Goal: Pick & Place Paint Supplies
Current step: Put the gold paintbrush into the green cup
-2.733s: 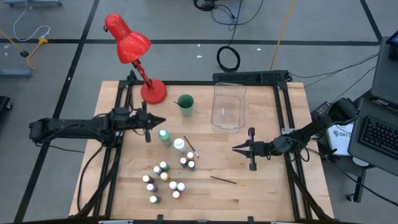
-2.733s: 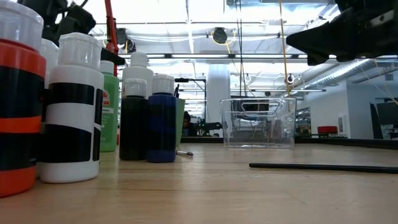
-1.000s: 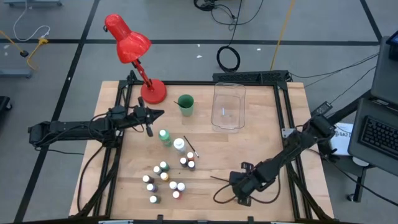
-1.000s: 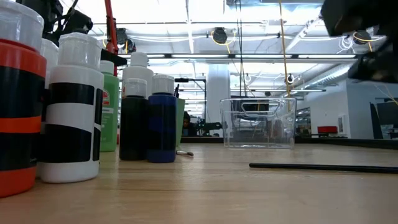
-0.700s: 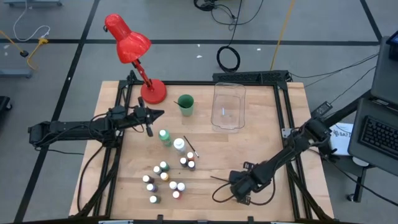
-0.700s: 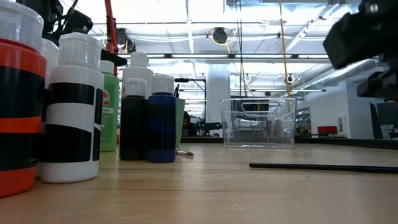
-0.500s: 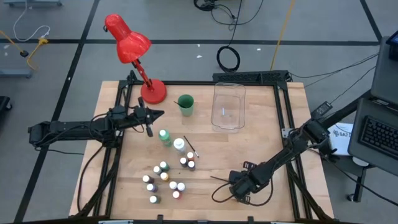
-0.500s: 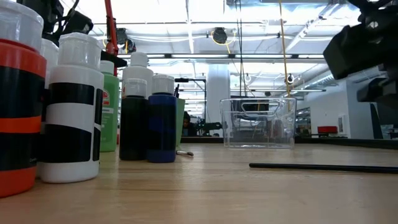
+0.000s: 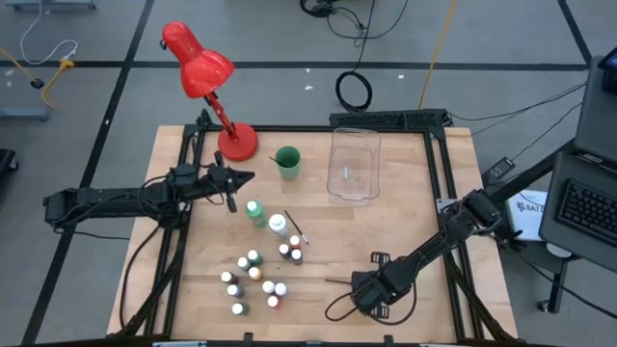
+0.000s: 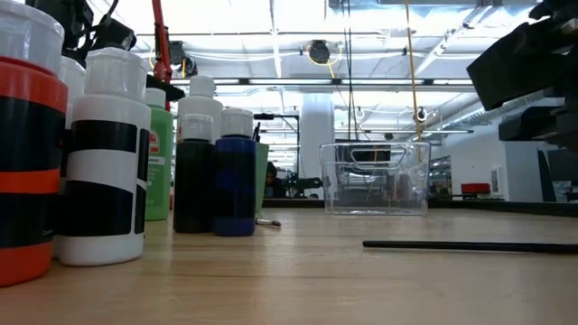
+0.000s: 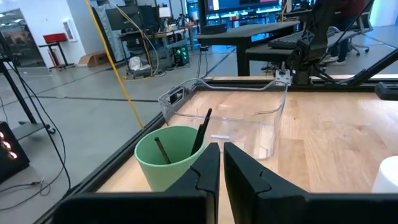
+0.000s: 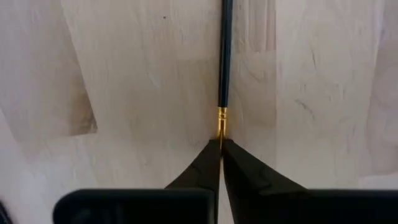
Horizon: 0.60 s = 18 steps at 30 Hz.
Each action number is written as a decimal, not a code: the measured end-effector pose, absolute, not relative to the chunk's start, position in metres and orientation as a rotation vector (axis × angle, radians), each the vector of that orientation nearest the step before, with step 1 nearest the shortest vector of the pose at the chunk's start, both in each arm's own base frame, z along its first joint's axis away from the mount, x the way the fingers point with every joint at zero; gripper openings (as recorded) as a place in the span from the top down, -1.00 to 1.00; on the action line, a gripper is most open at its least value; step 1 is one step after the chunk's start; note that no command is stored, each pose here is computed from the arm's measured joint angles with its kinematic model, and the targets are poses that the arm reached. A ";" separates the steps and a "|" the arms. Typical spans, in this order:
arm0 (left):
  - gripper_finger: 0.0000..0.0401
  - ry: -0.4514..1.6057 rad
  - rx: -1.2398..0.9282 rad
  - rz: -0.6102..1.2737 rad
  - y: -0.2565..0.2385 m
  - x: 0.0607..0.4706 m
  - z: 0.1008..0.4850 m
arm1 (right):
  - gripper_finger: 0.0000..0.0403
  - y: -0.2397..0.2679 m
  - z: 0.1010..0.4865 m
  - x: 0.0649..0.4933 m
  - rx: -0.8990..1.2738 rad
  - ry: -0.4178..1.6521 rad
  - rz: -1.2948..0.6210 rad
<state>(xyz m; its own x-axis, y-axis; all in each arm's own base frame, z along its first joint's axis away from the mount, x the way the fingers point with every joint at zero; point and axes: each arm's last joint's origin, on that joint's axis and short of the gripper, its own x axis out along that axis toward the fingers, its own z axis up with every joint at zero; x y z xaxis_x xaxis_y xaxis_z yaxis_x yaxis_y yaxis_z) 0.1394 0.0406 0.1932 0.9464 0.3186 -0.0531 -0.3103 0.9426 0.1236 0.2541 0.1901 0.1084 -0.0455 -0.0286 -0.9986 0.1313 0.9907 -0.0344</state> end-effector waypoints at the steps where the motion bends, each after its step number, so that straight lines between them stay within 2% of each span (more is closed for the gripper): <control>1: 0.87 0.073 0.114 0.321 0.041 0.139 0.193 | 0.96 0.190 0.109 0.254 0.082 1.610 -0.133; 7: 0.87 0.079 0.106 0.320 0.041 0.139 0.192 | 0.99 0.186 0.133 0.252 0.100 1.484 -0.219; 10: 0.87 0.079 0.107 0.320 0.041 0.139 0.192 | 1.00 0.178 0.151 0.248 0.039 1.365 -0.305; 14: 0.87 0.059 0.116 0.322 0.041 0.139 0.195 | 1.00 0.168 0.190 0.247 -0.041 1.037 -0.425; 18: 0.87 0.015 0.097 0.324 0.041 0.139 0.198 | 1.00 0.155 0.218 0.245 -0.164 0.781 -0.428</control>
